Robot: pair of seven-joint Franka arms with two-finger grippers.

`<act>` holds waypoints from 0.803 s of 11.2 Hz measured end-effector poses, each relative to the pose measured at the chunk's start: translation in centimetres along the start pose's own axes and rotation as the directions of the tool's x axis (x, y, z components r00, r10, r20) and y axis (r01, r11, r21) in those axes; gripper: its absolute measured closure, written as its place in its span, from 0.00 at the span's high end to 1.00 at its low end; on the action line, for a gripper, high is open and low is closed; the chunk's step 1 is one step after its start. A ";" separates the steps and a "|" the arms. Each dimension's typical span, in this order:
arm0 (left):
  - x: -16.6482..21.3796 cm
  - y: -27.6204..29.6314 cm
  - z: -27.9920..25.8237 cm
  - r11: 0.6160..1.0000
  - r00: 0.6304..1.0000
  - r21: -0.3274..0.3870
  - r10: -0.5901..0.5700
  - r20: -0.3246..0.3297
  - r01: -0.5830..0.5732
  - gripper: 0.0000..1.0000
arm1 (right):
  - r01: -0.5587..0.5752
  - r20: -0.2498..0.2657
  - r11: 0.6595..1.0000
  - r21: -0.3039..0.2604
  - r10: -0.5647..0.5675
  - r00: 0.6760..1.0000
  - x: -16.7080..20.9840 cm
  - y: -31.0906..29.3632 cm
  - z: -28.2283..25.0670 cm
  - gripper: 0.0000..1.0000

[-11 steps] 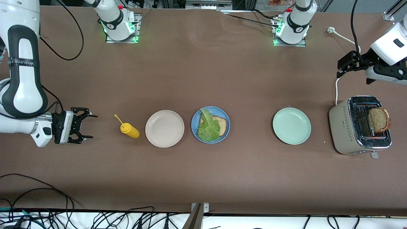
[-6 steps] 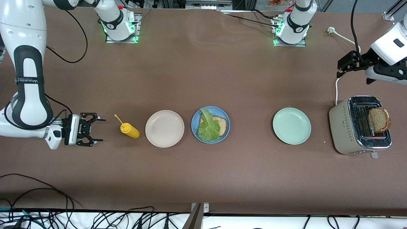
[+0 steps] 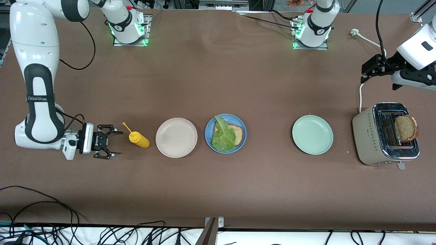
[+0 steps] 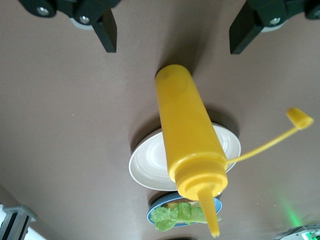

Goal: Make sandwich in blue plate with both arms
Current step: 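Lower the open right gripper around the yellow squeeze bottle, then grasp the yellow bottle with the right gripper and lift it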

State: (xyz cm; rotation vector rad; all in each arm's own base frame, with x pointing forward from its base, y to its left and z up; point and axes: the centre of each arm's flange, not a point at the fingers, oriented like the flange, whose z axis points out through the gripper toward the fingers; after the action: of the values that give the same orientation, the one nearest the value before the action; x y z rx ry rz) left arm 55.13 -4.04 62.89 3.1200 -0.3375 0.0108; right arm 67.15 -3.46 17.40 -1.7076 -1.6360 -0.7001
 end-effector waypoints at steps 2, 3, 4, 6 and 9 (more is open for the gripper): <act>0.0 -0.1 0.0 1.000 1.000 0.000 -0.001 0.000 0.001 1.00 | 0.054 -0.058 0.998 -0.022 -0.055 0.997 -1.2 0.0 2.1 1.00; 0.0 -0.2 0.0 1.000 1.000 0.000 -0.003 0.000 0.003 1.00 | 0.075 -0.086 0.997 -0.032 -0.078 0.993 -1.8 0.0 3.3 1.00; 0.0 -0.3 0.0 1.000 1.000 0.000 -0.005 0.000 0.005 1.00 | 0.083 -0.102 0.996 -0.033 -0.086 0.991 -2.2 -0.1 4.4 1.00; -0.1 -0.6 0.0 1.000 1.000 0.000 -0.011 0.000 0.011 1.00 | 0.069 -0.139 0.997 -0.033 -0.073 0.988 -2.5 -0.3 6.2 1.00; -0.1 -0.8 0.0 1.000 1.000 0.000 -0.015 0.000 0.015 1.00 | 0.042 -0.180 0.999 -0.011 -0.044 0.983 -2.1 -1.3 9.3 1.00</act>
State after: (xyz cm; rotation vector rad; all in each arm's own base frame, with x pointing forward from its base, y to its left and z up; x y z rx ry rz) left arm 55.19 -3.23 62.89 3.1224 -0.3148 0.0106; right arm 65.09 2.35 9.95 -1.5685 -1.5493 -0.8570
